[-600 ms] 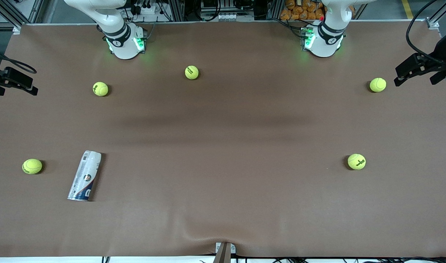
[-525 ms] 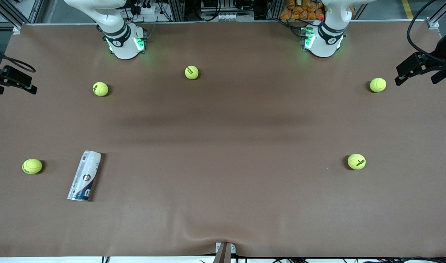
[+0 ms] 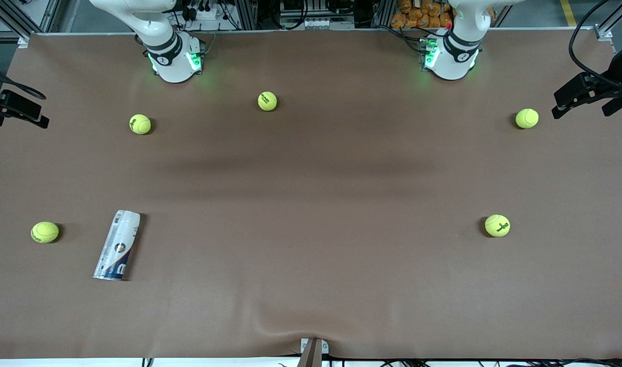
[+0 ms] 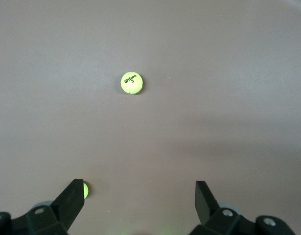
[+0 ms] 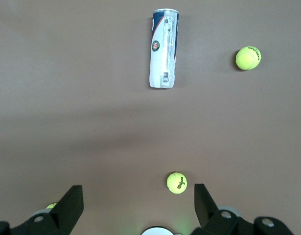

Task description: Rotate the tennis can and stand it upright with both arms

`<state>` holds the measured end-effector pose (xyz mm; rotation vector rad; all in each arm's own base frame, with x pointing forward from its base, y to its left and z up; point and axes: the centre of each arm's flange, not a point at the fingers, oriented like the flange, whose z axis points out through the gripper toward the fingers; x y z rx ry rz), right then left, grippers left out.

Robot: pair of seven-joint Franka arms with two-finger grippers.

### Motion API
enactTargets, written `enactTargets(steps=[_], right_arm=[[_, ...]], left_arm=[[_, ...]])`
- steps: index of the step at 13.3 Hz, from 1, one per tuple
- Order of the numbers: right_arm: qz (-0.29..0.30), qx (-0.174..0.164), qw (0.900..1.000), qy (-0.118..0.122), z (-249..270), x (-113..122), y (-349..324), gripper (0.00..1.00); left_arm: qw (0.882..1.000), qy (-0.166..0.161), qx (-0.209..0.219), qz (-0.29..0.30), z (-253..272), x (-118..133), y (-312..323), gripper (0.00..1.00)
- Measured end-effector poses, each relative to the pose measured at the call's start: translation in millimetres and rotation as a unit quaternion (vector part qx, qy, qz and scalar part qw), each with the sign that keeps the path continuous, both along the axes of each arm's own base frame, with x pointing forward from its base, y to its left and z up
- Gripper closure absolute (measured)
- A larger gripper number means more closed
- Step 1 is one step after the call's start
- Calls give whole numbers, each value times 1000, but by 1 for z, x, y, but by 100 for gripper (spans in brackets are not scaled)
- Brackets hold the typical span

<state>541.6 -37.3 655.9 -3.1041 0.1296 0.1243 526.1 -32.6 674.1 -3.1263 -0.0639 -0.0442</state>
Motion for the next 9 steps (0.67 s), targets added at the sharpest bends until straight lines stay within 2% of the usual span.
enactTargets(steps=[3, 5, 7, 9], right_arm=[[-1, 0, 1000, 5, -5, 1, -1, 0], [-2, -1, 1000, 12, -25, 12, -2, 0], [-12, -3, 1000, 20, -67, 38, -14, 0], [-25, -4, 999, 35, -133, 72, -32, 0]], left_arm=[[1000, 3, 0, 0, -2, 1, 1, 0], [1000, 5, 0, 0, -4, 2, 1, 0], [1000, 6, 0, 0, -5, 2, 1, 0], [1000, 7, 0, 0, -6, 2, 1, 0]])
